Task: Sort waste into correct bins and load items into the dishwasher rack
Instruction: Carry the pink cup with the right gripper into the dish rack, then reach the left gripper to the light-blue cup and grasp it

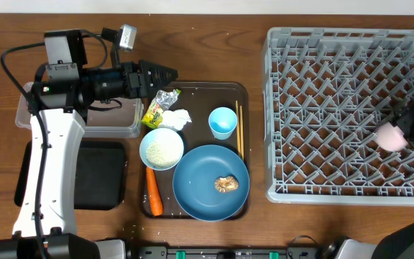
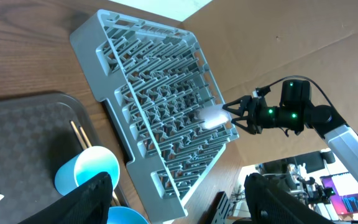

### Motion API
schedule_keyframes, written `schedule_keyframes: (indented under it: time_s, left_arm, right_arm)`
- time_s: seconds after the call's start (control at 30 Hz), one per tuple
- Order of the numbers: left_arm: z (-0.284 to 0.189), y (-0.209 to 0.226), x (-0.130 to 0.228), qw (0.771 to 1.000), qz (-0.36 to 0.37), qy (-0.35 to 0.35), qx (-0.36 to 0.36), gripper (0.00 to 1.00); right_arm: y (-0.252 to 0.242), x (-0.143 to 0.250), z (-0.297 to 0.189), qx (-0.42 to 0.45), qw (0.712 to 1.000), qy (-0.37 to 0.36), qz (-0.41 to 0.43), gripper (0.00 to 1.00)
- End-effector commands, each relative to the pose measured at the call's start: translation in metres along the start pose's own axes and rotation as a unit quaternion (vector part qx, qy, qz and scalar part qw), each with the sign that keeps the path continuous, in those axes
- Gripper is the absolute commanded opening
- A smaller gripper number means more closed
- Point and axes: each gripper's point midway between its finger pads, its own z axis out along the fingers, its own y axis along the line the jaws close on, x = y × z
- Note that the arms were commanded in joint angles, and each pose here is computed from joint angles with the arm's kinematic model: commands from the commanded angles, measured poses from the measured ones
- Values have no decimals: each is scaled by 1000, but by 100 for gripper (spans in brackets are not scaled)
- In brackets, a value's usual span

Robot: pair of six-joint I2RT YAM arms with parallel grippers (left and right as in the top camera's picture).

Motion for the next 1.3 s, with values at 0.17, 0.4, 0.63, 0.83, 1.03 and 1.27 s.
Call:
schedule_keyframes:
  time_s: [0.17, 0.4, 0.63, 0.83, 1.03, 1.27]
  left_arm:
    - [-1, 3, -3, 1000, -1, -3, -14, 69]
    - [19, 40, 23, 986, -3, 39, -160, 69]
    - [35, 53, 42, 967, 23, 74, -244, 69]
    - [36, 66, 60, 941, 37, 104, -320, 69]
    - [59, 78, 83, 930, 48, 138, -337, 69]
    - [96, 116, 103, 909, 39, 171, -378, 68]
  right_arm:
    - [12, -4, -2, -17, 1000, -8, -14, 79]
    - [73, 1, -60, -190, 978, -32, -75, 77]
    - [101, 18, -130, -263, 953, -93, -123, 81]
    - [118, 44, -155, -296, 937, -93, -161, 83]
    - [135, 67, -158, -322, 925, -63, -190, 83]
    - [147, 82, -162, -336, 916, -50, -213, 83]
